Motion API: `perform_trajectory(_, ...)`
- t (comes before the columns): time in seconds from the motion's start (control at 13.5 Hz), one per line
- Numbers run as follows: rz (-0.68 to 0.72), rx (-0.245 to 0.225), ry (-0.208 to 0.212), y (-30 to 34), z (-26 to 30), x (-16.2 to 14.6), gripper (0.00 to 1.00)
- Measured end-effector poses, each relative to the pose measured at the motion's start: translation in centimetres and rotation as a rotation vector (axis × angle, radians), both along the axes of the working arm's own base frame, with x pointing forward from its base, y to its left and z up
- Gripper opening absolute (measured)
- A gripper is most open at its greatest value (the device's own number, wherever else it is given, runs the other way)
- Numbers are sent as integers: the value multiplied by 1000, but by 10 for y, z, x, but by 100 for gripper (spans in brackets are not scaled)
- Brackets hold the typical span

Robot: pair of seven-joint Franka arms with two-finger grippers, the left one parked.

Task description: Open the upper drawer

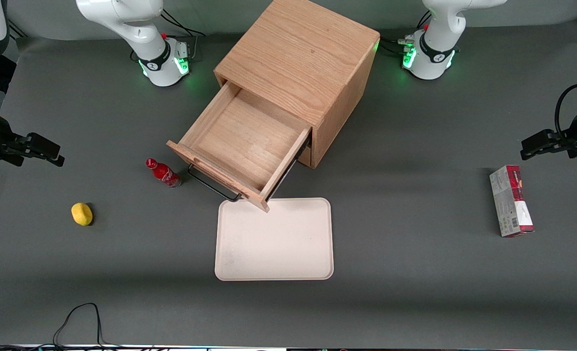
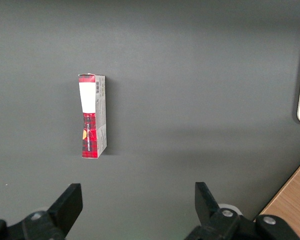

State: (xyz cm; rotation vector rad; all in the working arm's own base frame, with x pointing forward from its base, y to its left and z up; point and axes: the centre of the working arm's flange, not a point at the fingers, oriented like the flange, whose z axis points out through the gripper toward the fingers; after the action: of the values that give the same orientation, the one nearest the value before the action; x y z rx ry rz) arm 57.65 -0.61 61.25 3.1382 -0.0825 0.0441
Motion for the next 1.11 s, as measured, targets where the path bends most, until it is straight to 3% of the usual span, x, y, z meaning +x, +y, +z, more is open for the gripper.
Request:
perform_trajectory(0.59,7,-2,42,0,-13,-2,100)
perform_trajectory(1.11,7,-2,34,0,-9,-2,100)
